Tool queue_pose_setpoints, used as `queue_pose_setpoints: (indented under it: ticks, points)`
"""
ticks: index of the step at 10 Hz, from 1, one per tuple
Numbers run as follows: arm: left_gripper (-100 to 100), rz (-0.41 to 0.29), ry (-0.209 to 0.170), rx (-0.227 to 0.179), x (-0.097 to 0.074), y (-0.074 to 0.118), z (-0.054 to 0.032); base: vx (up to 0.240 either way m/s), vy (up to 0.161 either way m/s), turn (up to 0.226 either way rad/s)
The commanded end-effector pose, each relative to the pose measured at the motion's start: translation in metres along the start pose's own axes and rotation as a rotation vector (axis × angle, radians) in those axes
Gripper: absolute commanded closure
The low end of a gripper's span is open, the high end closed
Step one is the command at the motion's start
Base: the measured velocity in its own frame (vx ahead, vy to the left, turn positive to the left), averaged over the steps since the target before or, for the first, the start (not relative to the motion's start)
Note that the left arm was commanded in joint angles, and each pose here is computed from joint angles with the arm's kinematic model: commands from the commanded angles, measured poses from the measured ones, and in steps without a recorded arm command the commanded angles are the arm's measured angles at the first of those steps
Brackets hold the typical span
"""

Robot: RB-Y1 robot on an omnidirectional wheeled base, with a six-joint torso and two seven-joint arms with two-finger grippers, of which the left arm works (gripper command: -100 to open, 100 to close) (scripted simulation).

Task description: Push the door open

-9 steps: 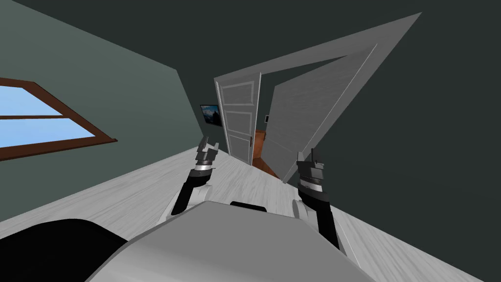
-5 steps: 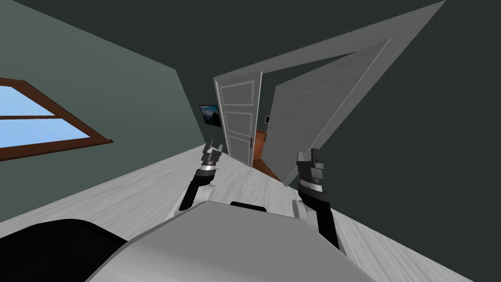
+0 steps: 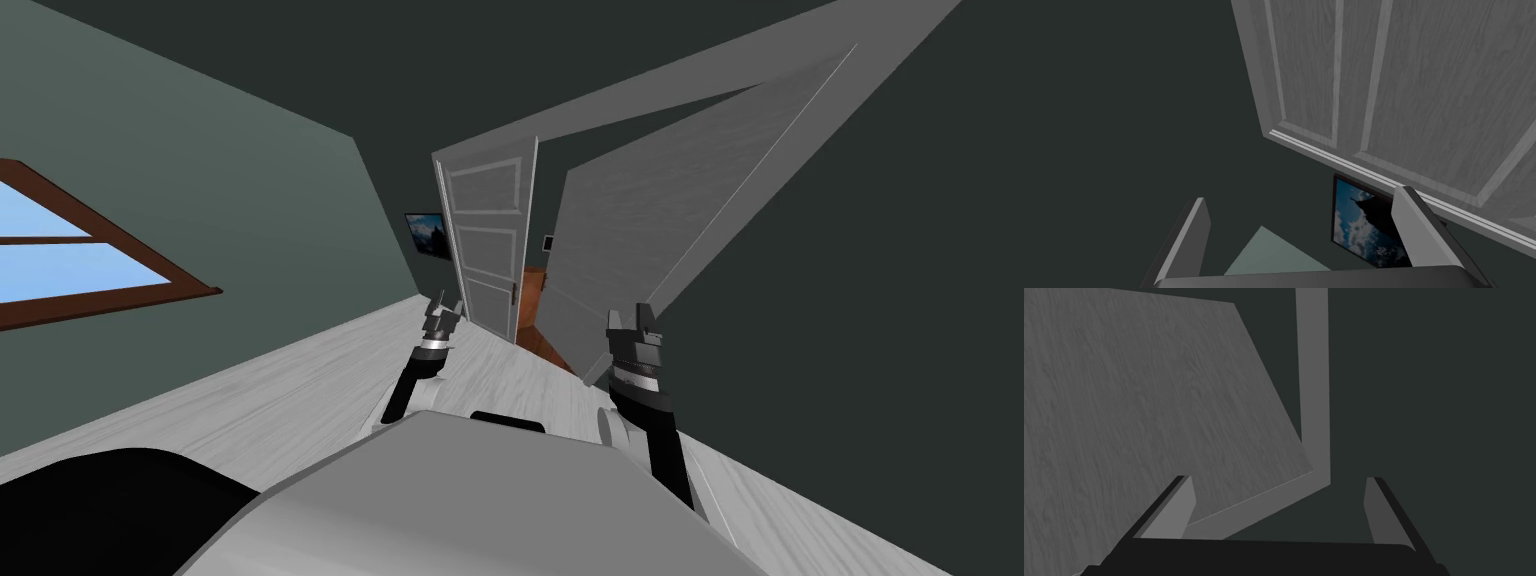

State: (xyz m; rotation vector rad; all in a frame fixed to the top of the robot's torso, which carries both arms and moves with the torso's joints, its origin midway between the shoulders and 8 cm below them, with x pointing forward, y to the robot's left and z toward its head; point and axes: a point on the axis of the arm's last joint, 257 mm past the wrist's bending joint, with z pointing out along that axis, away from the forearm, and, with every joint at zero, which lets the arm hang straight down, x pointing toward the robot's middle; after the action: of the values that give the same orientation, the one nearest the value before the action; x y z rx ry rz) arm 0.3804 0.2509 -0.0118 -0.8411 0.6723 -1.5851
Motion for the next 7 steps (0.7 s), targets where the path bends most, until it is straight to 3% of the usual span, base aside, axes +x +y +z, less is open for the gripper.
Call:
queue_pose_setpoints:
  ticks: [1, 7]
  points:
    - [-100, -0.047, 0.005, -0.019, 0.002, 0.012, -0.0018, 0.092, 0.026, 0.005]
    - [-100, -0.232, 0.019, -0.098, 0.016, 0.065, -0.0123, 0.097, 0.021, 0.007]
